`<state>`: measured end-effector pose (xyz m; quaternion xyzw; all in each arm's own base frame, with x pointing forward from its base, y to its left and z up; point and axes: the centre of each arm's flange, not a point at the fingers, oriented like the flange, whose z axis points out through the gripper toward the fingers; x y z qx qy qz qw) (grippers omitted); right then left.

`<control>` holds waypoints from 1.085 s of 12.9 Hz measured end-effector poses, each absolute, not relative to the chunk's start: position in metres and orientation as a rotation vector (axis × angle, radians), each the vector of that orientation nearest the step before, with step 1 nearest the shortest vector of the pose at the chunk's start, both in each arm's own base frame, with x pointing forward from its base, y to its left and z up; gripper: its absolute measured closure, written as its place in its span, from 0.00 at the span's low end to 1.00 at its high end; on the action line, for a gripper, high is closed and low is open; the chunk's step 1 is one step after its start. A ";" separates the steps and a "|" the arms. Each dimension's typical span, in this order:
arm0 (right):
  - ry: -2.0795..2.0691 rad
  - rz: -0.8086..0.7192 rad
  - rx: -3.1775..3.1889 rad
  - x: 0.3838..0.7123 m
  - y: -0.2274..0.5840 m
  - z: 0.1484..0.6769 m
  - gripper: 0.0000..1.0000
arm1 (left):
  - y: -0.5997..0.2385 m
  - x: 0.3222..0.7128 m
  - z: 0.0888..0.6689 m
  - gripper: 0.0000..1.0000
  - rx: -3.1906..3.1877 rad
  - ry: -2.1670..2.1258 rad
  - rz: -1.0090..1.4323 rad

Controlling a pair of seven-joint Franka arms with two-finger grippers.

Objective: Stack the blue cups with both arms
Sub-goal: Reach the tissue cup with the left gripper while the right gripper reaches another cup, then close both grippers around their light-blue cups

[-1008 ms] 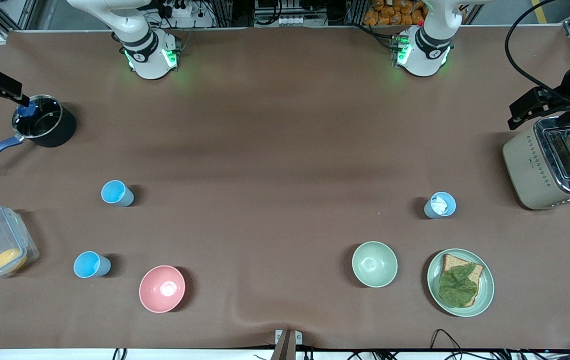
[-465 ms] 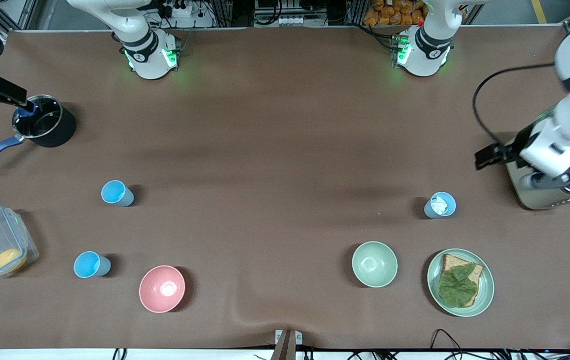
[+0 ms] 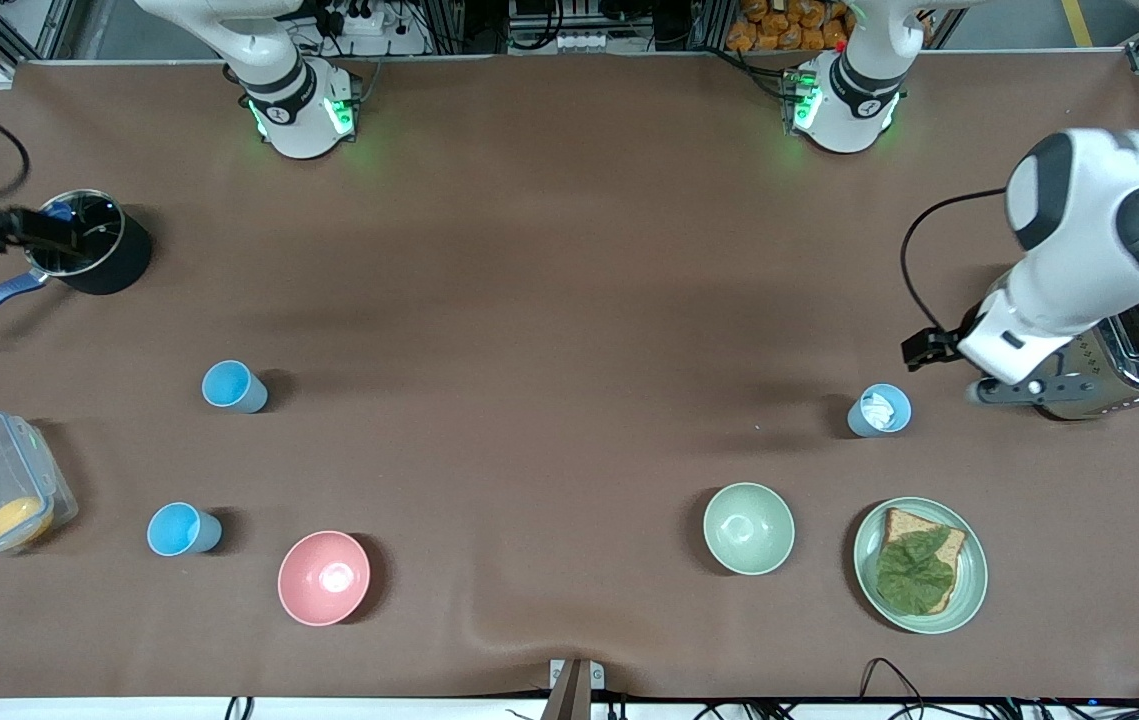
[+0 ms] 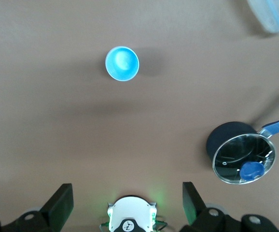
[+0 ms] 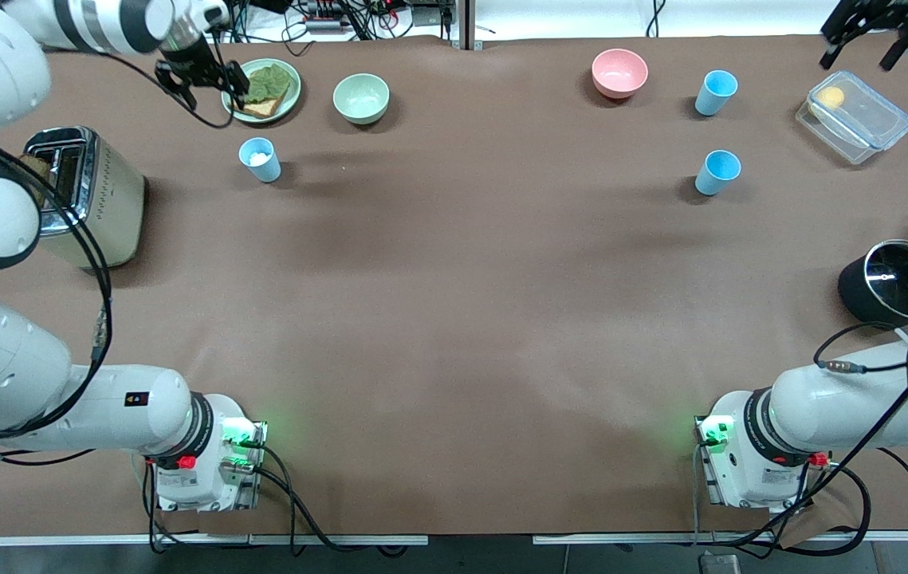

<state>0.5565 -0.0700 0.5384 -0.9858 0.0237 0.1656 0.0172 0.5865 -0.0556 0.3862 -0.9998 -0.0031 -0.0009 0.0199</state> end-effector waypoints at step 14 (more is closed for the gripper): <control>0.158 0.555 -3.063 0.634 -0.095 0.260 0.00 | -0.026 0.595 0.250 0.50 -3.113 -0.031 0.016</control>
